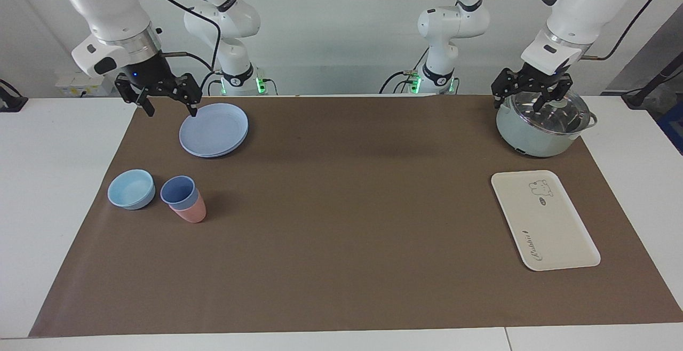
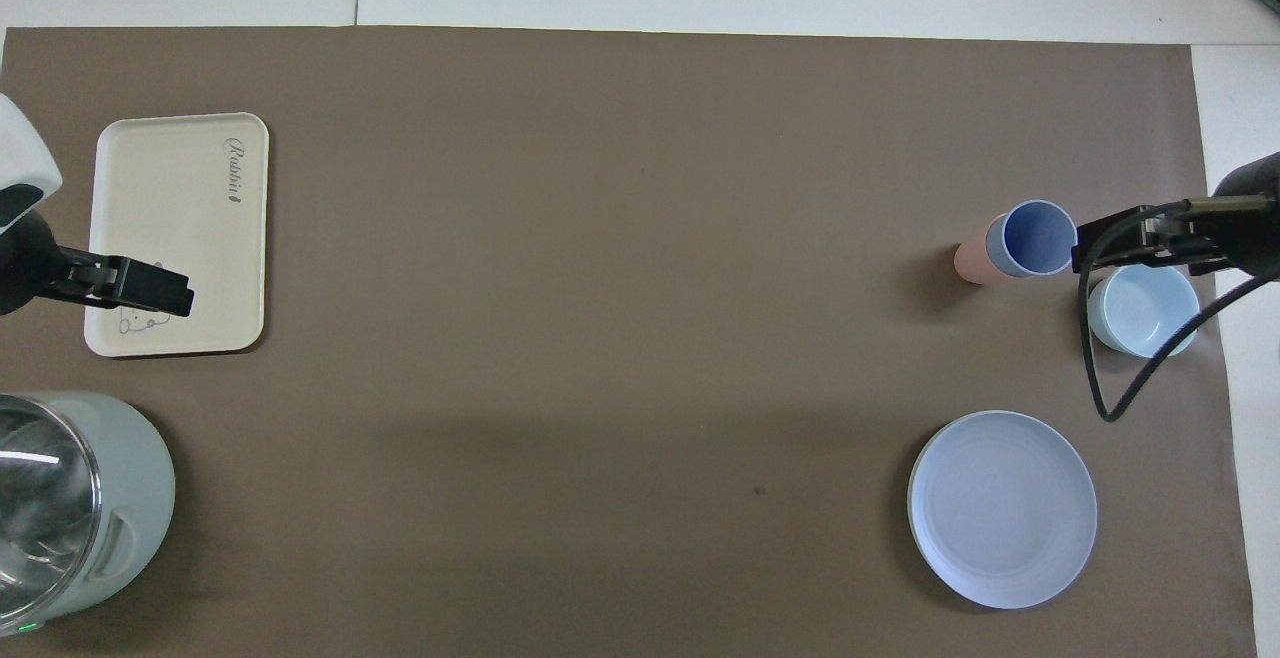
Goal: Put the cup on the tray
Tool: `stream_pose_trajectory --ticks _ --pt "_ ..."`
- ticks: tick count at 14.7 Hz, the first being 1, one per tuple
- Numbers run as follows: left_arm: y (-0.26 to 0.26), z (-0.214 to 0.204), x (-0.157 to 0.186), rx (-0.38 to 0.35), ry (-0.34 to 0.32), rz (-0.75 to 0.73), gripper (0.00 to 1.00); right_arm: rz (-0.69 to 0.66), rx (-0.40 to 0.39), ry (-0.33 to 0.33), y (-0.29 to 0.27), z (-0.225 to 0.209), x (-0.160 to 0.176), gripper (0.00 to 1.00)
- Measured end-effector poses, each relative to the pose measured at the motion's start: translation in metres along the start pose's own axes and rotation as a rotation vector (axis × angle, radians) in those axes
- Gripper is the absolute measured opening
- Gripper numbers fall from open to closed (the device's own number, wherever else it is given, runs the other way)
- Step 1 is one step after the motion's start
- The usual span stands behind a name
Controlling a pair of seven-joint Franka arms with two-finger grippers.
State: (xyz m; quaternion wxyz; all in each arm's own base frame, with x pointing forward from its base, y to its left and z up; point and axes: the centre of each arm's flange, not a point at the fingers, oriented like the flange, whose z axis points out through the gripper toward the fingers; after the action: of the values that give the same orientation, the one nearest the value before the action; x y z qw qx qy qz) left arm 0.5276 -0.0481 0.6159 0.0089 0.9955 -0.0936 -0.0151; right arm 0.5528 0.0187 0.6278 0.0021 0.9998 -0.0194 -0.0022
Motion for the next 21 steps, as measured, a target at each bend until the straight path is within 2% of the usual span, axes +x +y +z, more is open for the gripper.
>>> stream_pose_trajectory --ticks 2,6,7,9,14,21 --pt "0.0 0.0 0.0 0.0 0.0 0.0 1.0 -0.001 0.0 -0.002 -0.001 0.0 0.0 1.0" --pt "0.0 0.0 0.0 0.0 0.0 0.0 1.0 -0.002 -0.006 -0.077 0.0 0.003 -0.01 1.0" --pt "0.0 0.0 0.0 0.0 0.0 0.0 1.0 -0.001 -0.005 -0.068 0.0 0.001 -0.011 1.0" --pt "0.0 0.0 0.0 0.0 0.0 0.0 1.0 0.024 -0.003 -0.033 0.001 -0.002 -0.006 0.91" --pt "0.0 0.0 0.0 0.0 0.0 0.0 1.0 0.332 0.01 0.042 0.017 0.031 0.035 0.89" --pt "0.0 0.0 0.0 0.0 0.0 0.0 1.0 0.63 0.026 -0.011 0.096 0.126 0.112 0.89"
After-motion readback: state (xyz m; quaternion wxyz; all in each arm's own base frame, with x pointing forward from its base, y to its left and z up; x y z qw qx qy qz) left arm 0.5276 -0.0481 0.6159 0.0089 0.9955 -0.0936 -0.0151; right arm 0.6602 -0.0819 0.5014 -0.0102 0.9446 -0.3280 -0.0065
